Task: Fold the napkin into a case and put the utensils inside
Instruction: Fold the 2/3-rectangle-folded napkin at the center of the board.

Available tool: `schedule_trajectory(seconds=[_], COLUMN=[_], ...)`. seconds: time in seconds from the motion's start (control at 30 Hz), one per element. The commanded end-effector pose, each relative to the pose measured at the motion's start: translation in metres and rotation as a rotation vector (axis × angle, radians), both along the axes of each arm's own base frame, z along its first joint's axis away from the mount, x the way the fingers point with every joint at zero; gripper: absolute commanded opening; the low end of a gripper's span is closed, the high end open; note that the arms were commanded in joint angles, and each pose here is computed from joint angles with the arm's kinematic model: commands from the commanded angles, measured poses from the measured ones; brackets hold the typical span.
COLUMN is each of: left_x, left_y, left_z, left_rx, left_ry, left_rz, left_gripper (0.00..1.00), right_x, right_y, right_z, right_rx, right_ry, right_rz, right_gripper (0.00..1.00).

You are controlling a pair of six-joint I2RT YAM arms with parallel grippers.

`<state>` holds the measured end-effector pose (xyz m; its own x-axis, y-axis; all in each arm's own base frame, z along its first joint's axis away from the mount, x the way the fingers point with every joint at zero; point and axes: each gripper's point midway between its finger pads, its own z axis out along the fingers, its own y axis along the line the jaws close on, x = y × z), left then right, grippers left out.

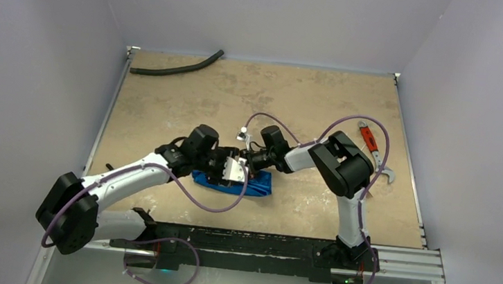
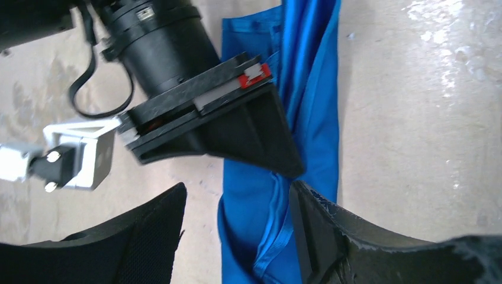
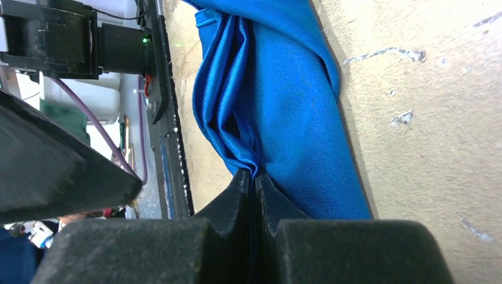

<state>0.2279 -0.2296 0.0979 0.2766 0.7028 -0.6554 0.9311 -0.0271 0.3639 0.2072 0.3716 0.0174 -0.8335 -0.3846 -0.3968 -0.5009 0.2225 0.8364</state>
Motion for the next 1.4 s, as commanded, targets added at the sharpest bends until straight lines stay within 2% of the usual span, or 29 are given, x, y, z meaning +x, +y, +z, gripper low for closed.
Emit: schedule_trajectory(seconds=[0.0, 0.17, 0.57, 0.77, 0.97, 1.13, 1.2, 1.3, 1.37], left_x=[-0.006, 0.0, -0.004, -0.012, -0.01, -0.013, -0.015, -0.019, -0.02], left_y=[-0.011, -0.012, -0.011, 0.003, 0.004, 0.004, 0.004, 0.008, 0.01], left_z=[-0.017, -0.036, -0.058, -0.074, -0.082, -0.086, -0.088, -0.092, -0.095], left_rx=[0.015, 0.046, 0.085, 0.164, 0.189, 0.196, 0.199, 0.214, 0.223], left_ry=[0.023, 0.025, 0.045, 0.063, 0.057, 0.064, 0.068, 0.071, 0.073], left_rz=[-0.028, -0.031, -0.078, -0.119, -0.134, -0.152, -0.158, -0.167, -0.167], left_gripper=[0.63, 0.52, 0.49, 0.42, 0.28, 0.25, 0.22, 0.12, 0.0], right_x=[-0.012, -0.008, -0.009, -0.011, -0.013, -0.016, -0.016, -0.016, -0.017], right_y=[-0.017, -0.014, -0.014, -0.014, -0.013, -0.015, -0.014, -0.013, -0.012], right_z=[-0.032, -0.026, -0.014, -0.003, 0.003, 0.007, 0.011, 0.016, 0.02], right_rx=[-0.126, -0.115, -0.071, -0.032, -0.015, -0.001, 0.013, 0.03, 0.046], right_ry=[0.052, 0.035, 0.014, -0.004, -0.012, -0.013, -0.016, -0.015, -0.008], right_rz=[-0.069, -0.092, -0.105, -0.104, -0.098, -0.104, -0.102, -0.105, -0.102], right_gripper=[0.0, 0.0, 0.0, 0.0, 0.0, 0.0, 0.0, 0.09, 0.17])
